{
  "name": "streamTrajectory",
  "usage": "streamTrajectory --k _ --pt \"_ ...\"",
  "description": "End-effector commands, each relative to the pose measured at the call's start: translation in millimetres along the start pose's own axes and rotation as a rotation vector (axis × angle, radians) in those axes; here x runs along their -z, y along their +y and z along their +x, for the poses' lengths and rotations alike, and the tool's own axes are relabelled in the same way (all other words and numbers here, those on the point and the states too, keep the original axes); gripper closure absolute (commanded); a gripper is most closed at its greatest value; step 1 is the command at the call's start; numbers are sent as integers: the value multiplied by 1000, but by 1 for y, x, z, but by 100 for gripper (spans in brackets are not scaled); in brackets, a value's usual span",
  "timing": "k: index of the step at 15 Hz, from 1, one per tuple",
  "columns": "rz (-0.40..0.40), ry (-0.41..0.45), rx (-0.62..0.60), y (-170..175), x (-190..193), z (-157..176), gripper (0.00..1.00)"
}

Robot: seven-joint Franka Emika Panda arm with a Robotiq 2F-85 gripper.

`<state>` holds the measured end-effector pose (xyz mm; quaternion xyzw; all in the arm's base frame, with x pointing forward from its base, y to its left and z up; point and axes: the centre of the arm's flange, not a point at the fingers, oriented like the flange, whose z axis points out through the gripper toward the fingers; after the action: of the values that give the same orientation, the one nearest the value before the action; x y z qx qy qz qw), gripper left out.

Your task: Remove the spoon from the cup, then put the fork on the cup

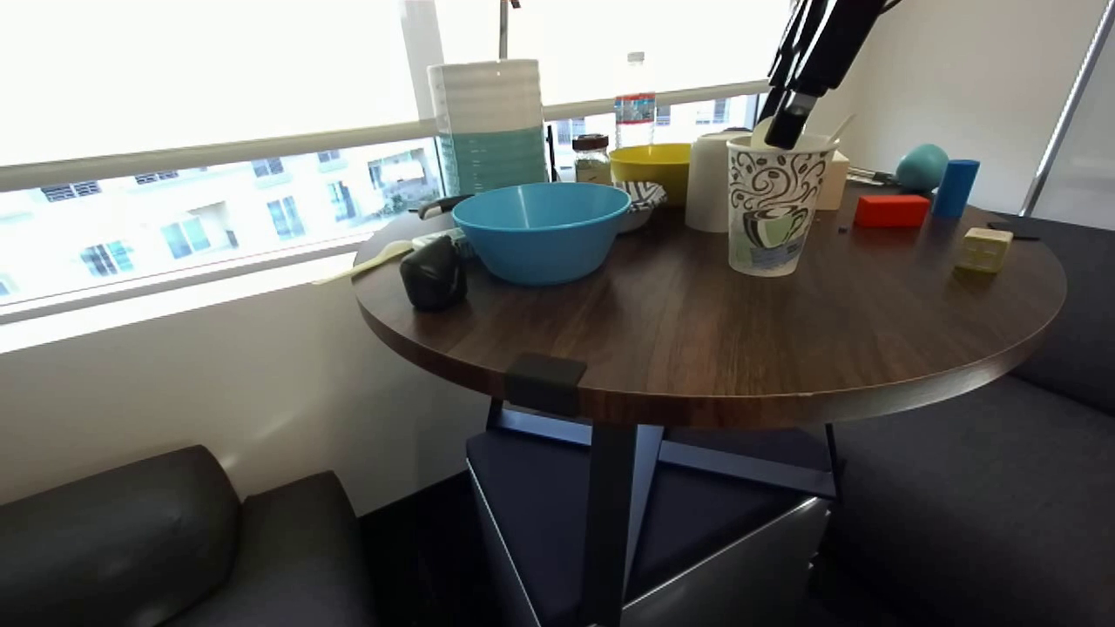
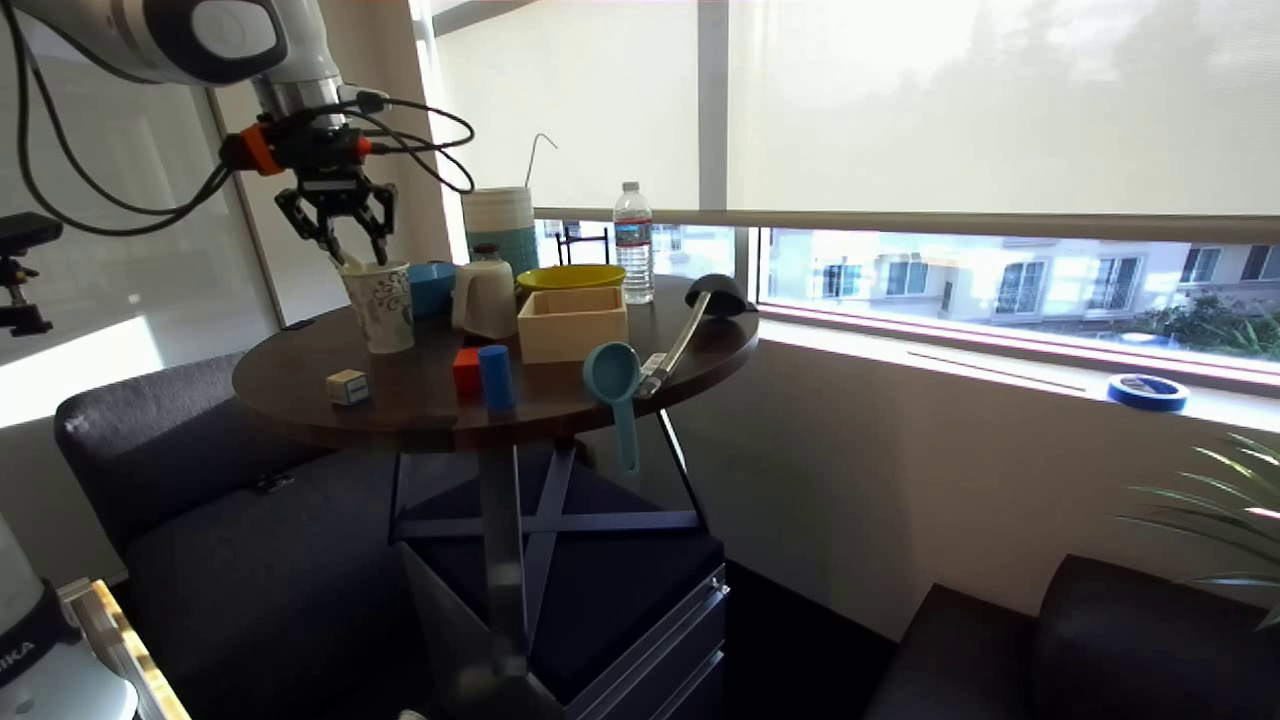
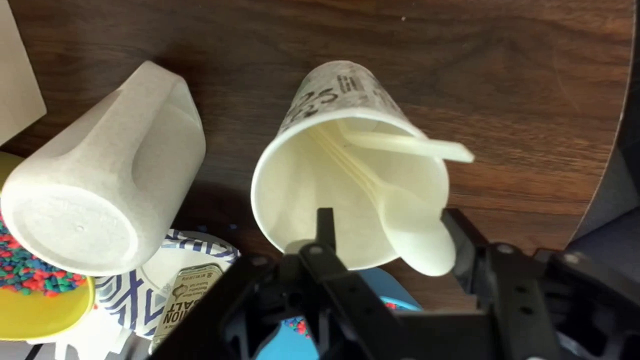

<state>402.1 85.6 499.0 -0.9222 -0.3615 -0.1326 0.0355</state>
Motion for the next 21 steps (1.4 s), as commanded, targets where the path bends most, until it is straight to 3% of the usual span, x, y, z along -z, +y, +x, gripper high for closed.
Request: streamTrajectory --k 1,5,21 --pt "-33 12 11 2 4 2 74" --pt "-58 28 6 5 9 2 99" --pt "-157 59 -3 9 36 -6 99"
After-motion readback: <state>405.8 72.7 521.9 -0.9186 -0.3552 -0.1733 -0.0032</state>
